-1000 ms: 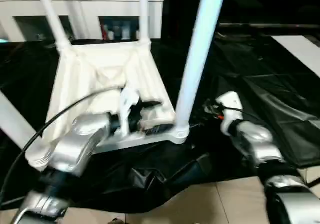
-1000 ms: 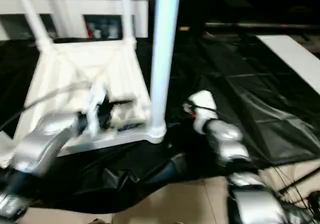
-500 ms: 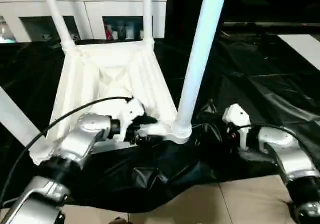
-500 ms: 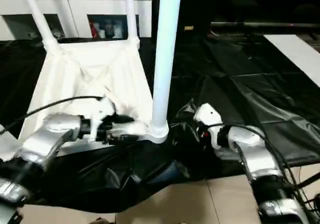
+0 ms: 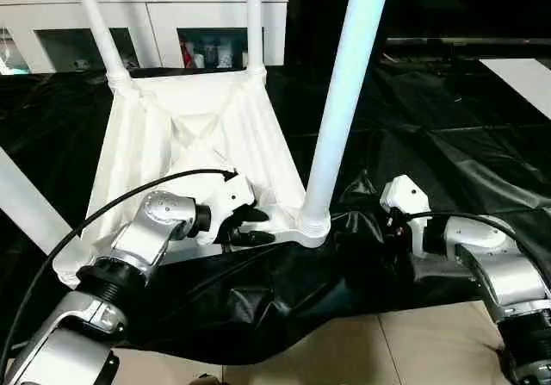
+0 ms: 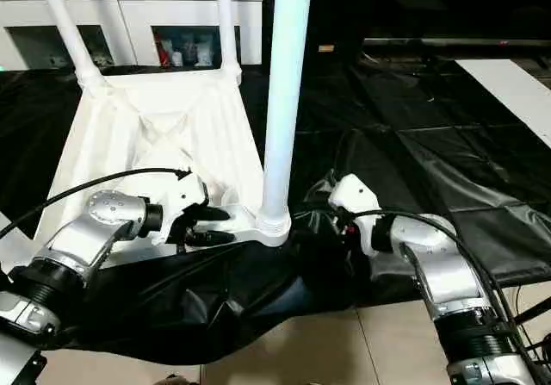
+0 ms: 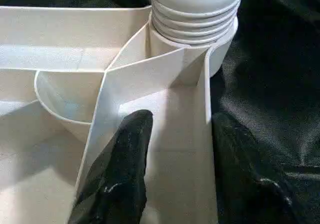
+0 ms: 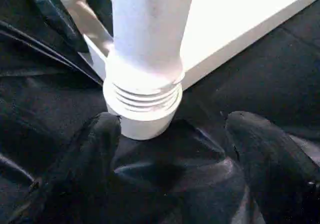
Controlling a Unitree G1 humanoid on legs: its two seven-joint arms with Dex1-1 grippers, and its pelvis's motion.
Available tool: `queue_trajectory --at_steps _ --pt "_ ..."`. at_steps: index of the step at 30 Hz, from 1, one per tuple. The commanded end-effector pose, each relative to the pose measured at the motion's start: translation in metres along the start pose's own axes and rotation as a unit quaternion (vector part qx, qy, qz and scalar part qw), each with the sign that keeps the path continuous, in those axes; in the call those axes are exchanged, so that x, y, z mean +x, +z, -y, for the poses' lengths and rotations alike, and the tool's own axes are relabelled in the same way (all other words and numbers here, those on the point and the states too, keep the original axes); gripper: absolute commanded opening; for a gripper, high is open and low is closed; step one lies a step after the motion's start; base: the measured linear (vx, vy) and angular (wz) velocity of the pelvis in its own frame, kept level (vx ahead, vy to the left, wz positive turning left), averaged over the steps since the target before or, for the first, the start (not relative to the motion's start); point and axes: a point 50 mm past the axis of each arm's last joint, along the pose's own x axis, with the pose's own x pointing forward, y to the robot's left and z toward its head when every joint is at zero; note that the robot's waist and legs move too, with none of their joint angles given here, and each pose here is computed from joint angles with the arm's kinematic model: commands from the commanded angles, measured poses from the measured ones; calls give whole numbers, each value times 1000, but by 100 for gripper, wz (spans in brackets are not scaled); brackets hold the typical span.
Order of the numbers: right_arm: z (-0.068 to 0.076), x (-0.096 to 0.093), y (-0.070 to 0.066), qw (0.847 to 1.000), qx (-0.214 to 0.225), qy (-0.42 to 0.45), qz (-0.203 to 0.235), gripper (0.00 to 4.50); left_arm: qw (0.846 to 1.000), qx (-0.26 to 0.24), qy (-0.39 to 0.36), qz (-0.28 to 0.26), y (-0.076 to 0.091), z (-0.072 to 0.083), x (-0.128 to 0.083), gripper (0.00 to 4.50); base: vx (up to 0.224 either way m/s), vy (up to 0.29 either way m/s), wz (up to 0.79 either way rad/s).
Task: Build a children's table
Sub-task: Rotate leg to tighten
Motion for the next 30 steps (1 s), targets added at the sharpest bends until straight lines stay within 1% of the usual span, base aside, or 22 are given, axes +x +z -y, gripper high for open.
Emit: queue_trajectory --at_steps 1,4,6,8,12,14,15,16,18,19,22,27,29,30 --pt "-1 -1 4 1000 -5 0 2 379 1000 -4 2 -17 -2 -1 2 177 0 0 0" --pt "-2 -2 5 1000 -4 -3 0 379 1000 -6 -10 -16 -2 1 5 165 0 0 0" --pt "-3 -2 5 1000 -3 -4 -1 379 1000 -7 -23 -19 -3 4 6 141 0 0 0" --pt "-5 -2 5 1000 0 2 0 379 999 -9 -30 -24 -4 5 5 131 0 0 0" --pt "-9 0 4 1000 4 14 2 379 998 -19 -40 -38 -10 5 3 92 0 0 0" --pt "-9 0 4 1000 4 14 2 379 998 -20 -42 -43 -12 5 2 85 0 0 0" --pt "-10 1 3 1000 5 14 1 379 998 -21 -43 -48 -14 6 1 68 0 0 0" --pt "-10 1 3 1000 5 14 1 379 998 -22 -43 -50 -15 6 0 68 0 0 0" --pt "-10 1 3 1000 6 14 1 379 997 -22 -44 -51 -15 6 0 45 0 0 0" --pt "-10 1 3 1000 6 14 1 379 997 -22 -44 -52 -16 6 0 45 0 0 0" --pt "-9 1 2 1000 8 12 -1 379 997 -22 -46 -55 -18 6 -4 11 0 0 0" --pt "-9 1 2 1000 8 12 -1 379 998 -21 -38 -40 -16 5 -4 4 0 0 0" --pt "-10 1 1 1000 9 13 -1 379 999 -34 -31 -26 -14 4 -4 4 0 0 0" --pt "-10 2 1 1000 9 13 -1 379 999 -40 -28 -16 -12 3 -3 45 0 0 0"
